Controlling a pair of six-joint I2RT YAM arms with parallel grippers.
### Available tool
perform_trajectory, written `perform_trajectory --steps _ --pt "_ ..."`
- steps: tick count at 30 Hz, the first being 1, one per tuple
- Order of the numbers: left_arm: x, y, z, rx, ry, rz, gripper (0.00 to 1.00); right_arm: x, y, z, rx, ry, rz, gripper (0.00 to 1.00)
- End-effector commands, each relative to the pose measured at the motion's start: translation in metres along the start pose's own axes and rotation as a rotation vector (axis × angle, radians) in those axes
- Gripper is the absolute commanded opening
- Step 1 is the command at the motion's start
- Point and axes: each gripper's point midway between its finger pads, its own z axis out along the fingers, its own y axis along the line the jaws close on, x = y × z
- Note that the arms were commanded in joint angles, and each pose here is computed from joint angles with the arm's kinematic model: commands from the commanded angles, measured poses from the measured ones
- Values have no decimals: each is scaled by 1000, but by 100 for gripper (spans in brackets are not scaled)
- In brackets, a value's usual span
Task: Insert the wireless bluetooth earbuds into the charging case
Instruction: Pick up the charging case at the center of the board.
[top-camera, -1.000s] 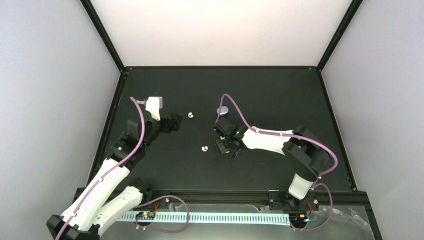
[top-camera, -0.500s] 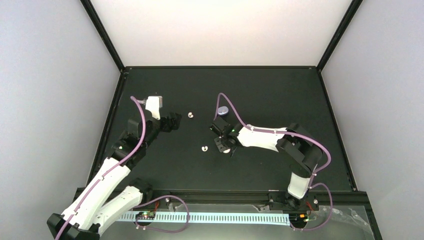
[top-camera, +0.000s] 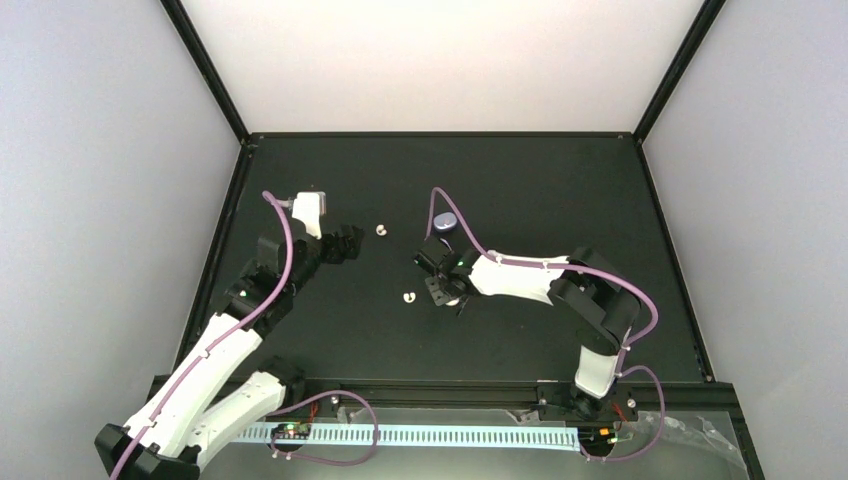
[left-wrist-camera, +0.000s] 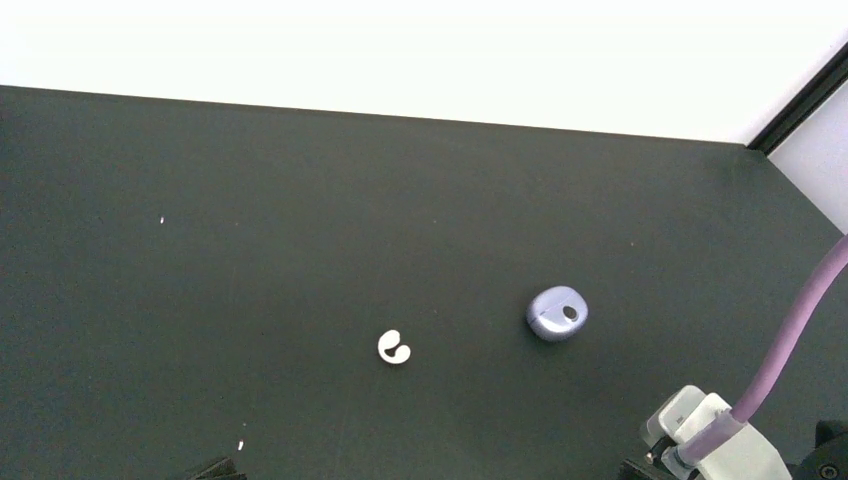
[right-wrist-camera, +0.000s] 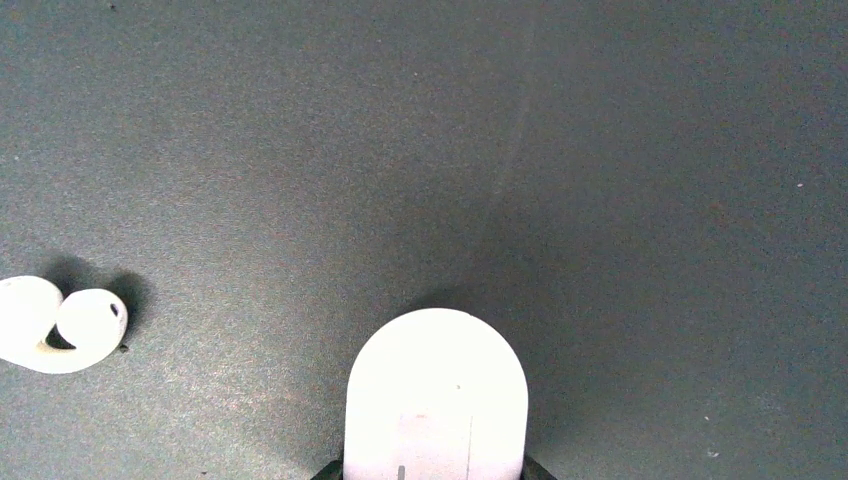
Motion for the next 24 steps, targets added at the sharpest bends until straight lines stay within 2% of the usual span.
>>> perform_trajectory --steps 1,7,11,15,19,24 --pt "-9 -2 -2 11 -31 -16 99 33 -12 15 63 96 -13 34" --pt "-7 1 -2 0 -41 -22 99 15 -15 -15 40 -1 -21 21" --pt "-8 -13 -5 92 -83 -37 99 1 -12 -58 -28 -114 -81 16" --pt "-8 -40 -10 255 -77 -90 99 -9 4 -123 -139 -283 -234 7" --pt "-6 -81 -24 505 -40 -91 99 -8 28 -189 -232 -491 -426 1" --pt "3 -127 -51 811 63 -72 99 -4 21 -218 -209 -556 -536 1"
